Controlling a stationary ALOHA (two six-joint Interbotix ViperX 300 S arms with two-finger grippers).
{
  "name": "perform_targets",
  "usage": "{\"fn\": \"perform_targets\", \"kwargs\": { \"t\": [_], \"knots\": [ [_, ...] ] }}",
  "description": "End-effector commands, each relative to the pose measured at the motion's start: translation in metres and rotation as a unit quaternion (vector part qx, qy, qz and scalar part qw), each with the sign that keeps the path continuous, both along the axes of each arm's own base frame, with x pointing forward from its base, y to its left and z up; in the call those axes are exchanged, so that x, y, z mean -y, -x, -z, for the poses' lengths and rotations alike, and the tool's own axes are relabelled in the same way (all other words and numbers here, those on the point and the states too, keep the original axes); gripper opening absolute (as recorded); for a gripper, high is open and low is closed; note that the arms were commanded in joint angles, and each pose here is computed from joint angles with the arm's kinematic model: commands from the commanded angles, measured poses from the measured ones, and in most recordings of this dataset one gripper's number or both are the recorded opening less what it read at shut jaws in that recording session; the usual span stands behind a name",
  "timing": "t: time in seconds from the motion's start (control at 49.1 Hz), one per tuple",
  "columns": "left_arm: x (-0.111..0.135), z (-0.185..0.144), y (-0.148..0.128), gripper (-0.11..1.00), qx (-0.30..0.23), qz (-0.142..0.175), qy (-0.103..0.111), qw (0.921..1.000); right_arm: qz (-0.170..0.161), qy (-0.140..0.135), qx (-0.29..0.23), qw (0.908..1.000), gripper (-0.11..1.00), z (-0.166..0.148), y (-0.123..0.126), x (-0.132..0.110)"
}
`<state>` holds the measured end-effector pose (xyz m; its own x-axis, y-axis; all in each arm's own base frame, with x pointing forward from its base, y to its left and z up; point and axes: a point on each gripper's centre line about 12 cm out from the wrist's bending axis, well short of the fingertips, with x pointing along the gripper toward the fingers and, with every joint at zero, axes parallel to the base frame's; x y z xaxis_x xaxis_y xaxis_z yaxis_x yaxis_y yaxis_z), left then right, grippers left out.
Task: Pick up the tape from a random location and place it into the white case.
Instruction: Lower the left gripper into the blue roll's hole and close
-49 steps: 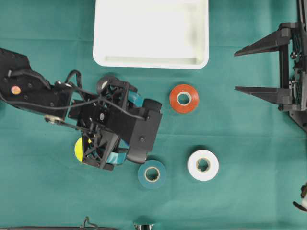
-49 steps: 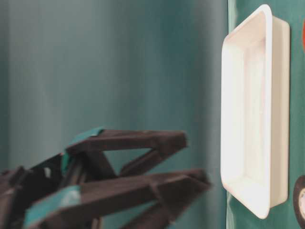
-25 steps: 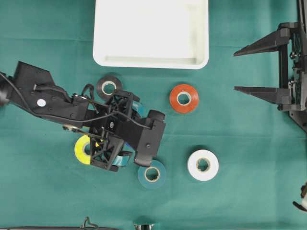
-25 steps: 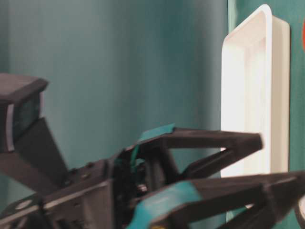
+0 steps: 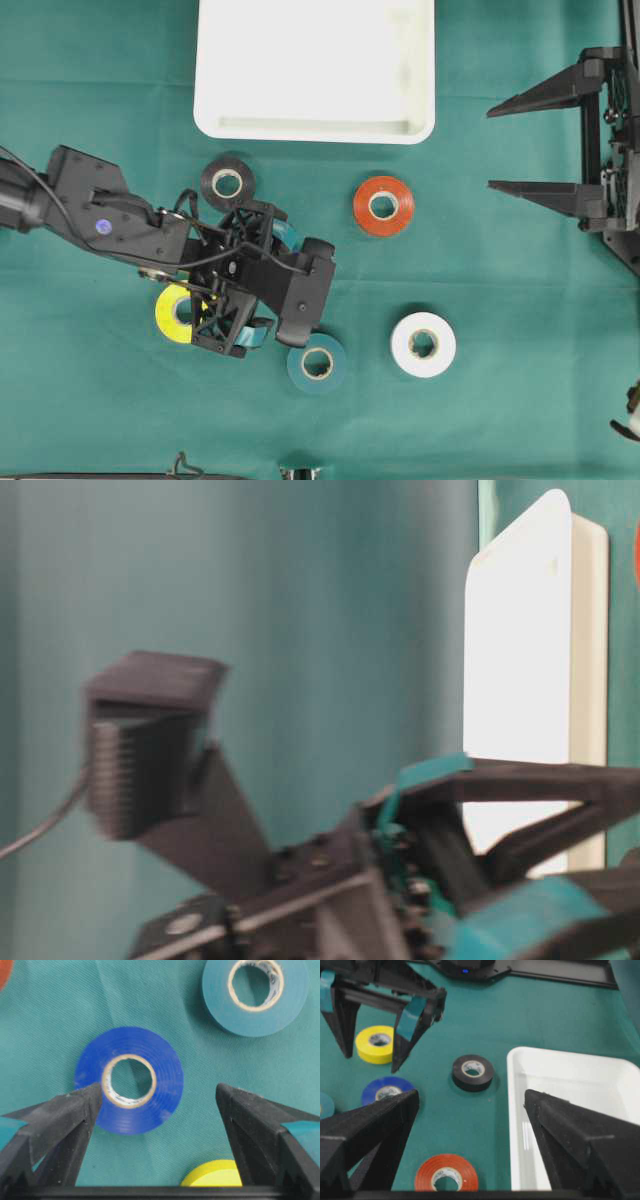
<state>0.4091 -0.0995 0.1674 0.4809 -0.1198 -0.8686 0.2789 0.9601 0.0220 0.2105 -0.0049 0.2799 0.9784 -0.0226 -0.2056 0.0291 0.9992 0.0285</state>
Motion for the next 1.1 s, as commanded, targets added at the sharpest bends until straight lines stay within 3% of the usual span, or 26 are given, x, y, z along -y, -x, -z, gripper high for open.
{"fn": "perform_targets", "kwargs": {
  "t": [0.0, 0.57, 0.896, 0.977, 1.079],
  "knots": [
    [0.003, -0.002, -0.003, 0.99, 0.012, 0.003, 0.003, 0.9999, 0.0, 0.002, 0.011, 0.9999, 0.92, -0.01, -0.003, 0.0],
    [0.008, 0.05, -0.01, 0.99, -0.022, 0.006, -0.006, 0.9997, 0.0, 0.003, 0.011, 0.9999, 0.92, -0.01, -0.003, 0.0],
    [0.008, 0.05, -0.012, 0.97, -0.011, 0.007, -0.005, 0.9999, 0.0, 0.002, 0.006, 1.0, 0.92, -0.007, -0.004, 0.0],
    [0.007, 0.049, -0.013, 0.91, -0.011, 0.006, -0.005, 0.9999, 0.0, 0.002, 0.005, 1.0, 0.92, -0.007, -0.005, 0.0],
    [0.006, 0.049, -0.013, 0.71, -0.011, 0.005, -0.005, 0.9999, 0.0, 0.002, 0.004, 1.0, 0.92, -0.006, -0.005, 0.0]
  ]
}}
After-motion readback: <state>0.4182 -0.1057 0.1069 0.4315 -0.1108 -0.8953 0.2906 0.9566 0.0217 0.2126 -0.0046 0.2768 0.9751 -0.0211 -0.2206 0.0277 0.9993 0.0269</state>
